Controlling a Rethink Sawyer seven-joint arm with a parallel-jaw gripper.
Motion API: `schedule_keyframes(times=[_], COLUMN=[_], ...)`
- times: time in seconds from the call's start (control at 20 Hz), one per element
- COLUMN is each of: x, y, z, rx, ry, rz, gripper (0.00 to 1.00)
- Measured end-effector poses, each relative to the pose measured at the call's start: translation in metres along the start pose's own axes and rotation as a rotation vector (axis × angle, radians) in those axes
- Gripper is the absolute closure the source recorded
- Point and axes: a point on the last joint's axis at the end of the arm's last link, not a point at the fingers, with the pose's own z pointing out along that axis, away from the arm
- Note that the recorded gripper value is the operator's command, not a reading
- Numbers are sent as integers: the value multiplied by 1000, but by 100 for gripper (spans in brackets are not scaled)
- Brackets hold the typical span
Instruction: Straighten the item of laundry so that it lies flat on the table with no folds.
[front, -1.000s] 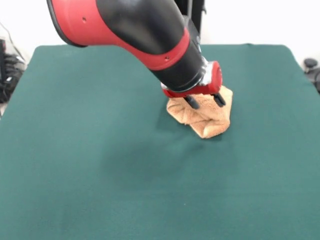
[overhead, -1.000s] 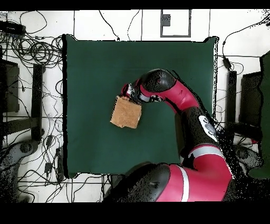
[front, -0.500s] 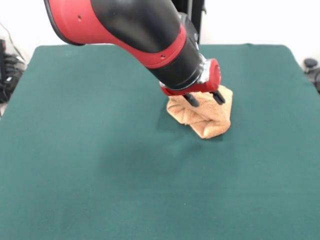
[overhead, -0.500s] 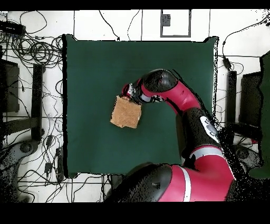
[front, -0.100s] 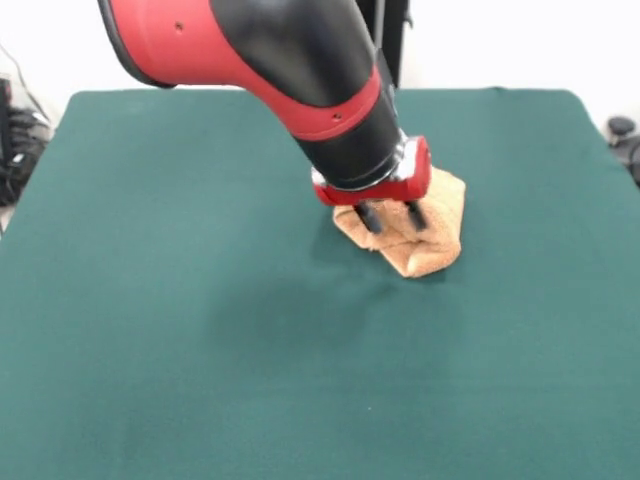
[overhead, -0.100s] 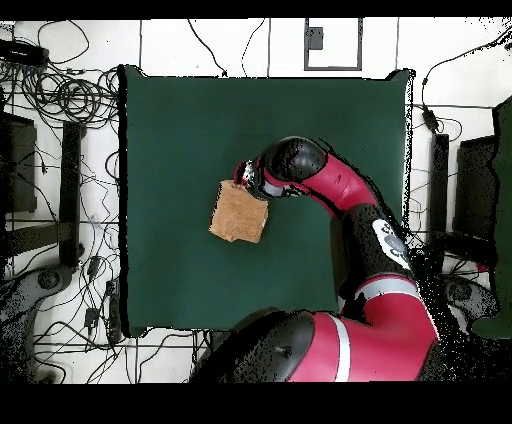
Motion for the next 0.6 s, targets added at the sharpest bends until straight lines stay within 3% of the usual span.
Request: schedule_keyframes(times=[0.2, 0.4, 0.6], x=[-1, 4, 8], y=[-1, 5, 13], z=[9, 16, 21], rx=[73, 133, 151], ry=[-63, -74, -70], rz=[-44, -91, -109], gripper=[100, 100, 100])
